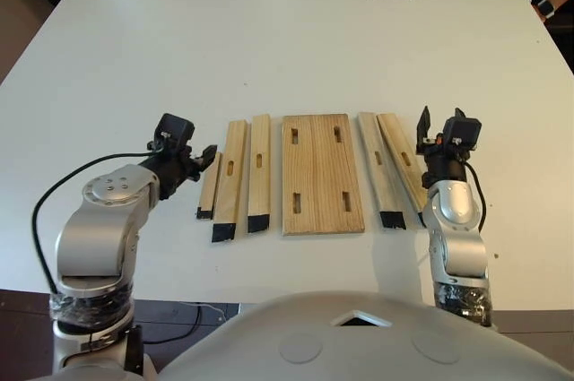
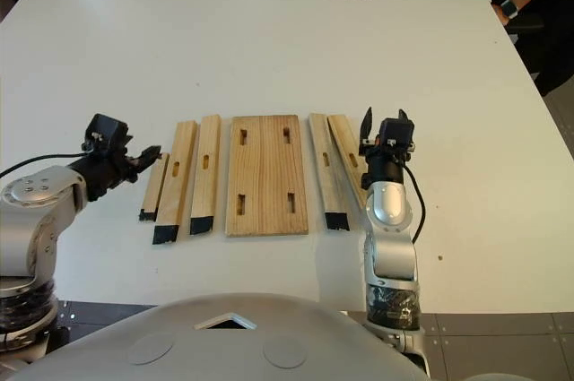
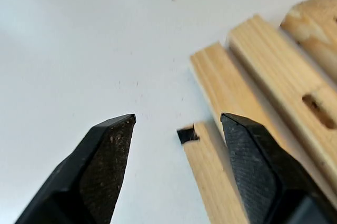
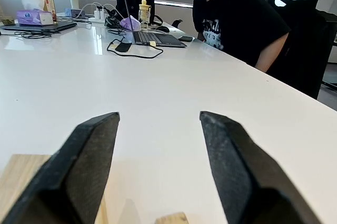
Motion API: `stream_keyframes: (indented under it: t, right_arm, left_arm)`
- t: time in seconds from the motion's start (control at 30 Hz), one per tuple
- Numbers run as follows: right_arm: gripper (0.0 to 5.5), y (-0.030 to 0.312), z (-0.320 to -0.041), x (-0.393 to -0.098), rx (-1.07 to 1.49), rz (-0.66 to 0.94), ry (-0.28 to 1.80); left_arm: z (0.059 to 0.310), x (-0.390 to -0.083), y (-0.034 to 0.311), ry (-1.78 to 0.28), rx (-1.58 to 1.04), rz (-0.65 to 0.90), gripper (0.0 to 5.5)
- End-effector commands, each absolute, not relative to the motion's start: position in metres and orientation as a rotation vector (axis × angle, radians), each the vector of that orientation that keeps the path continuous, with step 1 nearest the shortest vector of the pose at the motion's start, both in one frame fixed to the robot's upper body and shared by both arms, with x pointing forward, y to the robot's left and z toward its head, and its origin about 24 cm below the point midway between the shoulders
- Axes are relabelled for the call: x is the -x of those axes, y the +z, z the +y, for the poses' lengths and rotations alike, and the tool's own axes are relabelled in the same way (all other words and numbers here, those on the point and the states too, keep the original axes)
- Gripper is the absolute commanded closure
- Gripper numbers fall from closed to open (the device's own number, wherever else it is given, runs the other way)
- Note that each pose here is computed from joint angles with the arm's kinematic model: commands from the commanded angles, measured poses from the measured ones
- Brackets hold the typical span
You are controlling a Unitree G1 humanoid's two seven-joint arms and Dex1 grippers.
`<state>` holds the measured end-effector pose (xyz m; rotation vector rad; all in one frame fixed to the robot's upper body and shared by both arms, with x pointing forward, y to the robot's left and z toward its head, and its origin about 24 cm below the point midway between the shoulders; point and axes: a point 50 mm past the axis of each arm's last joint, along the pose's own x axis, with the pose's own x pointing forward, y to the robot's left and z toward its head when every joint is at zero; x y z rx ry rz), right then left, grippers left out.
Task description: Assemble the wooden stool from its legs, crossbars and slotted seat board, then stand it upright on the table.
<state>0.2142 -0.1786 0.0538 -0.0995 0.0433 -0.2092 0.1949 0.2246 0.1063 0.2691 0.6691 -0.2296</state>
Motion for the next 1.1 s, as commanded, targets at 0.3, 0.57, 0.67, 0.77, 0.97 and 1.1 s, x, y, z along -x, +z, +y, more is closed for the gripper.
stream_keyframes:
  t: [0.3,0.57,0.67,0.77,0.97,1.1]
  right_arm:
    - [2.68,0.052,-0.177,-0.199,0.093,0.058,-0.264]
    - [2.68,0.051,-0.178,-0.200,0.099,0.064,-0.263]
    - [2.68,0.050,-0.177,-0.200,0.097,0.067,-0.266]
    - [2.68,0.049,-0.176,-0.200,0.095,0.068,-0.267]
    - [2.68,0.047,-0.174,-0.198,0.086,0.076,-0.276]
    - [2.68,0.046,-0.172,-0.197,0.081,0.078,-0.285]
  left_arm:
    - [0.236,-0.159,0.089,-0.328,-0.221,0.979,2.52]
    - [0.238,-0.151,0.071,-0.346,-0.199,1.050,2.52]
    - [0.239,-0.153,0.069,-0.342,-0.198,1.047,2.52]
    - [0.242,-0.155,0.069,-0.337,-0.203,1.044,2.52]
    - [0.254,-0.156,0.066,-0.326,-0.261,1.062,2.52]
    - [0.271,-0.162,0.057,-0.289,-0.301,1.072,2.52]
